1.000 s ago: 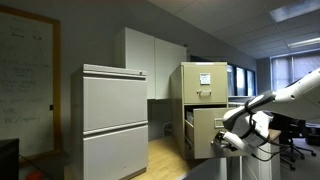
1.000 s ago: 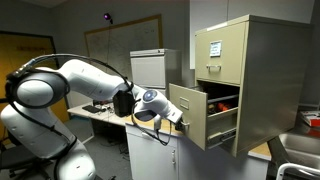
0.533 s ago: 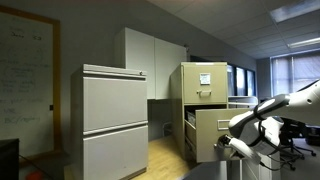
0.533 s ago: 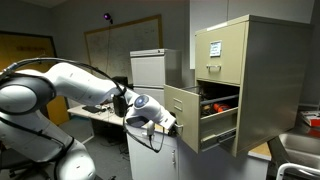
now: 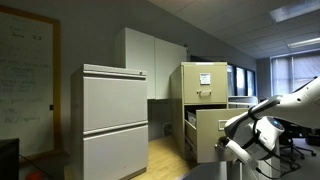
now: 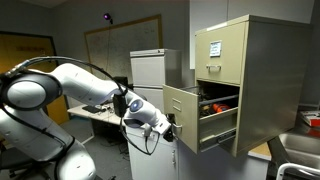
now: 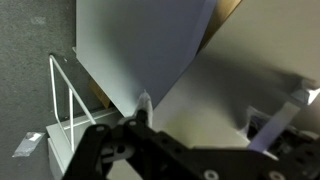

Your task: Open the bottom drawer on the beige filing cabinet

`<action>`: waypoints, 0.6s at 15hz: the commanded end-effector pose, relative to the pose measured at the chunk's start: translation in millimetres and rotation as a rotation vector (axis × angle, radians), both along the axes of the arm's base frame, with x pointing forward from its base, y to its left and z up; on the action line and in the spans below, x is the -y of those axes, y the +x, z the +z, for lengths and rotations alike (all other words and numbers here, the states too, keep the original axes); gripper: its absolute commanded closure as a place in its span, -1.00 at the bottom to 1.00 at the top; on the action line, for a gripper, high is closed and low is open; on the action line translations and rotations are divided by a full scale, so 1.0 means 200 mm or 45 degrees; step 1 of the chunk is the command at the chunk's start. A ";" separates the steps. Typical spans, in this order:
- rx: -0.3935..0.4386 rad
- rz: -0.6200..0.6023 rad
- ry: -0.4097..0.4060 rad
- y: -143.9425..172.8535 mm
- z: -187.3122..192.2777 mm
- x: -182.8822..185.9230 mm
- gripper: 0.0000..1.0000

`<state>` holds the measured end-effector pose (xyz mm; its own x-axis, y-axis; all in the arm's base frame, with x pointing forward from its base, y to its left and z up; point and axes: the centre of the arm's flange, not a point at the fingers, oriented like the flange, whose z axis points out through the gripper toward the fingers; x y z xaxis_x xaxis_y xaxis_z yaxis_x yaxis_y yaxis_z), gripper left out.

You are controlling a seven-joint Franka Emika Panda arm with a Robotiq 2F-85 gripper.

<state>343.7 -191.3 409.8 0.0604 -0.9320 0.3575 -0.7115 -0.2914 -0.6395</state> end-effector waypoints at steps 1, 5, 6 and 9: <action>-0.023 -0.083 0.023 -0.08 -0.19 -0.13 -1.00; 0.055 -0.221 -0.031 -0.11 -0.10 -0.18 -1.00; 0.079 -0.257 -0.045 -0.12 -0.08 -0.20 -1.00; 0.168 -0.353 -0.115 -0.15 0.04 -0.23 -1.00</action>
<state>334.6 -159.7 411.4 -0.1822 -0.9009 0.3940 -0.7101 -0.1566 -0.6865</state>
